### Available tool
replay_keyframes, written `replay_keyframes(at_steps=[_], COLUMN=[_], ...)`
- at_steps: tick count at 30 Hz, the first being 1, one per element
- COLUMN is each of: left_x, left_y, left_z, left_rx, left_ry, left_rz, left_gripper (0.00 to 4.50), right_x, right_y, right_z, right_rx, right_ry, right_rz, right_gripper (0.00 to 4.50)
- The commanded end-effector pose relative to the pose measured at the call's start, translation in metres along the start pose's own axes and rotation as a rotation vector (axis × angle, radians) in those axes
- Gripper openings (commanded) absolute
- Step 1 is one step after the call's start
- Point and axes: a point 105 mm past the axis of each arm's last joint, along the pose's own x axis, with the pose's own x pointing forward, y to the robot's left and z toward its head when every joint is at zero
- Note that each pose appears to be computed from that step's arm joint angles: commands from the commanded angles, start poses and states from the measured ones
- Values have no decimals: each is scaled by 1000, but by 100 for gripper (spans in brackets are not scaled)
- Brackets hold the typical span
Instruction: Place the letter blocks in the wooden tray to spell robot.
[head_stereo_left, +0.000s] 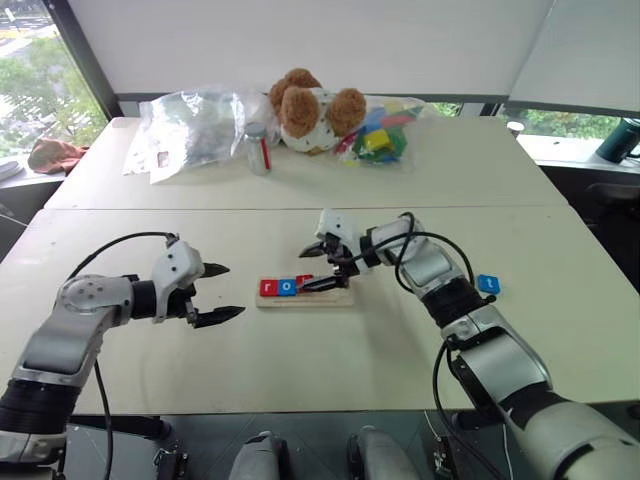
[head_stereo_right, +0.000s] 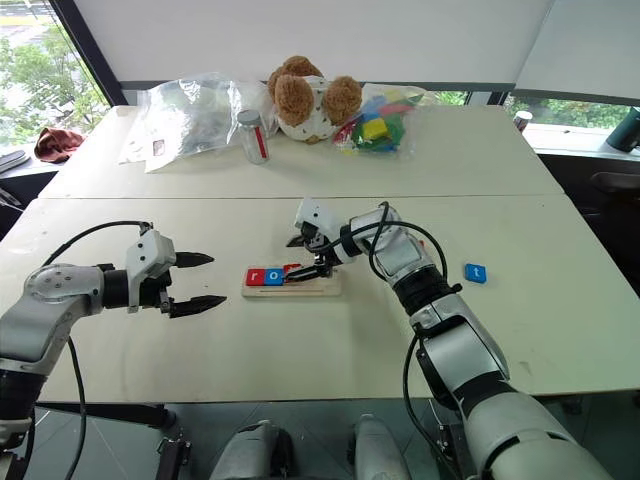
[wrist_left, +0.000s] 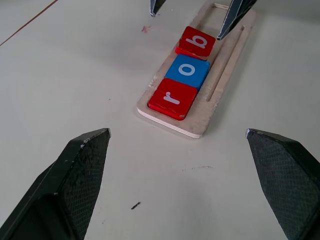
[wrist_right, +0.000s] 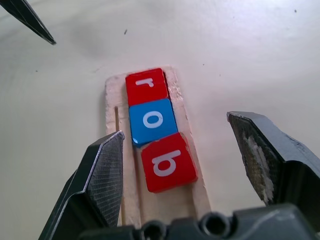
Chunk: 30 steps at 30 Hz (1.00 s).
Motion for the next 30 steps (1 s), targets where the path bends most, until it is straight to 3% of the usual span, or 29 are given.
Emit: replay_keyframes(at_steps=[1, 20, 25, 28, 30], left_x=[0, 2, 4, 3, 5], left_y=[2, 3, 4, -2, -10], left_z=[7, 7, 16, 35, 46], left_rx=[33, 34, 42, 45, 61], left_ry=[-13, -15, -48, -102, -118], left_rz=[5, 5, 9, -21, -59], left_gripper=[450, 450, 450, 450, 450], right_x=[-2, 4, -21, -68, -103], right_y=[6, 21, -16, -45, -55], right_z=[5, -2, 17, 33, 28], right_rx=[-10, 25, 28, 98, 183], right_ry=[-23, -20, -92, -188, -210], right_rz=[11, 33, -205, -505, -733], right_gripper=[359, 359, 359, 359, 359])
